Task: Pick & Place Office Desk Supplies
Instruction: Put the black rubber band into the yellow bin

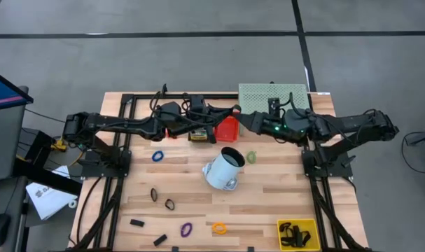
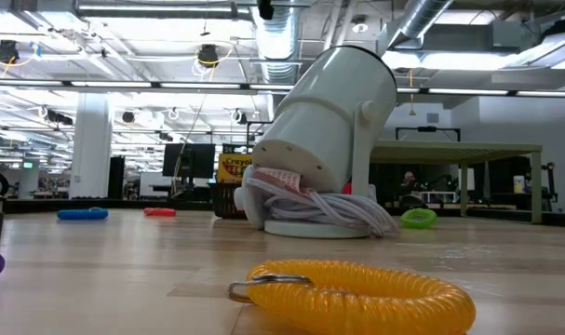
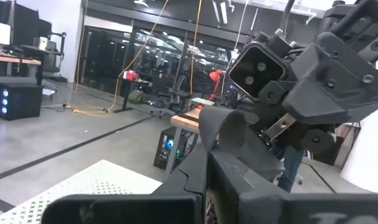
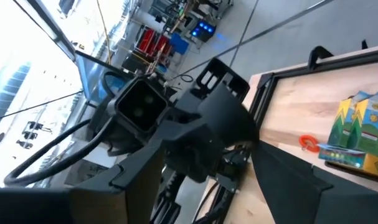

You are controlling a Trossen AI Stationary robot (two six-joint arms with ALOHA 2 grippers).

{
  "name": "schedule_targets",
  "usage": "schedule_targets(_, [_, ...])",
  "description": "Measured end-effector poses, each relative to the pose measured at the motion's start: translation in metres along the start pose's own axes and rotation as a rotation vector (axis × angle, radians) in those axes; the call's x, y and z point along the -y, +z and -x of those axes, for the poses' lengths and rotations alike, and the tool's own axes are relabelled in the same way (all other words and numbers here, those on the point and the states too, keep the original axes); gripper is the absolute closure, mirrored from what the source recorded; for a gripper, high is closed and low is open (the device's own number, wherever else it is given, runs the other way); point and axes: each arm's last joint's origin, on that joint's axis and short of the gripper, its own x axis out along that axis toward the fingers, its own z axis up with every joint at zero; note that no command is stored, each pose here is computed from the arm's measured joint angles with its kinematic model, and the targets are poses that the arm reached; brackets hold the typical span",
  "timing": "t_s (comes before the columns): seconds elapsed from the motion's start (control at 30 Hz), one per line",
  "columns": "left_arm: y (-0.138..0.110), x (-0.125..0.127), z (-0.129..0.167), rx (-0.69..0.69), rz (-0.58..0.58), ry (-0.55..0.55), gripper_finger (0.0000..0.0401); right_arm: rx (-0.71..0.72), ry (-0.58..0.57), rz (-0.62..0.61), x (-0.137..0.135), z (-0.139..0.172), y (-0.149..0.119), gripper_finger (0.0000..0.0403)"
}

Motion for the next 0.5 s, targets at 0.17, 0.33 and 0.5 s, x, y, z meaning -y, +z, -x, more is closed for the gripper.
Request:
schedule_targets(0.17, [-0.0001,0.0004,0.0000,-0.004,0.003,-0.014,0.0401,0.004,-0.003,-0.001,0.0005,-0.0006,0.0012,0.0179])
schedule_targets(0.33, [-0.0001,0.0007,0.0001,-0.006,0.003,-0.026,0.0401,0.005,-0.004,0.007,0.0007,-0.0007,0.0013,0.0220])
schedule_targets(0.5, [-0.0004,0.0026,0.0003,-0.013,0.014,-0.057,0.0401,0.004,-0.004,0.025,0.0007,-0.0007,0.0013,0.0270])
